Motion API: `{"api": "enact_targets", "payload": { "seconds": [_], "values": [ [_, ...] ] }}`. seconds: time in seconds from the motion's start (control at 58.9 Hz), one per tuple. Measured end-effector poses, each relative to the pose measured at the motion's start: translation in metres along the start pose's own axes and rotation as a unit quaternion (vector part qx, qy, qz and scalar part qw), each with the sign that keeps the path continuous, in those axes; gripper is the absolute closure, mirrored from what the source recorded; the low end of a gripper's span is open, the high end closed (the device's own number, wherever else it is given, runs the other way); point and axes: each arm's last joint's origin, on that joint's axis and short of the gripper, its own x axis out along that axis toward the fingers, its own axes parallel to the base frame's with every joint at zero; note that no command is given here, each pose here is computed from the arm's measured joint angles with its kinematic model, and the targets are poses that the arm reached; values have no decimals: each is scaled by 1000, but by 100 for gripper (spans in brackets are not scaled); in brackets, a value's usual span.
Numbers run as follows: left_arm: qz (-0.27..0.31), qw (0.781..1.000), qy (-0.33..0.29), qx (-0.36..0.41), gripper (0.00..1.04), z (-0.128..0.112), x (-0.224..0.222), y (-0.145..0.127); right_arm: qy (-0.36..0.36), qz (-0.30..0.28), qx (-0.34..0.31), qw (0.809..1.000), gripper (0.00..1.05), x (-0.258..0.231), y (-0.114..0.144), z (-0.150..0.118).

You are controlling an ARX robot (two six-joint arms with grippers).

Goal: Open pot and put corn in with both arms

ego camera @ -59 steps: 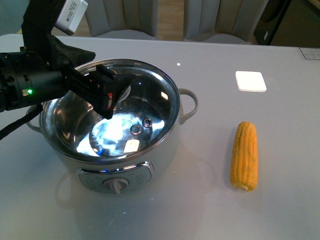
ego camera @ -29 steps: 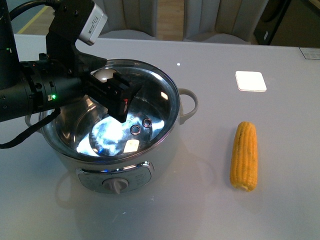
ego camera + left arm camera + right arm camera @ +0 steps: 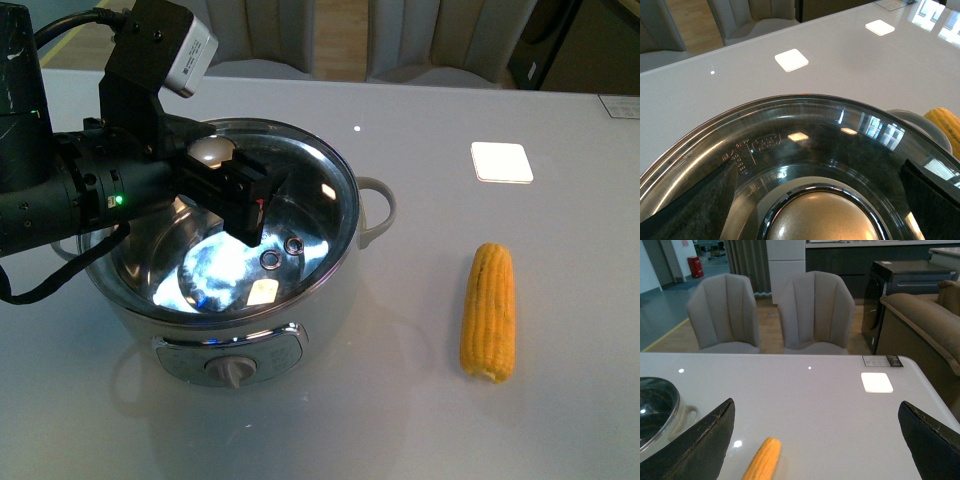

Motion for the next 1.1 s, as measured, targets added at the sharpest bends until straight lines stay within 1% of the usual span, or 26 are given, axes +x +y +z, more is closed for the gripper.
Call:
{"api": "enact_targets", "payload": {
  "seconds": [0.441, 0.492, 0.543, 0.628, 0.696, 0.798, 1.103],
  "values": [
    [4, 1000, 3, -4, 7, -3, 1, 0, 0, 0, 0, 1000, 9, 0, 0, 0],
    [4, 1000, 2, -4, 13, -3, 1, -1, 0, 0, 0, 1000, 9, 0, 0, 0],
    [4, 1000, 1, -3, 24, -2, 1, -1, 0, 0, 0, 1000, 9, 0, 0, 0],
    [5, 1000, 1, -3, 37, -2, 2, -2, 0, 0, 0, 1000, 9, 0, 0, 0],
    [4, 1000, -1, -2, 51, -2, 2, -2, 0, 0, 0, 1000, 9, 0, 0, 0],
    [7, 1000, -2, -5, 62, -2, 2, -3, 0, 0, 0, 1000, 9, 0, 0, 0],
    [11, 1000, -2, -2, 63, -2, 2, -2, 0, 0, 0, 1000, 9, 0, 0, 0]
  ]
}}
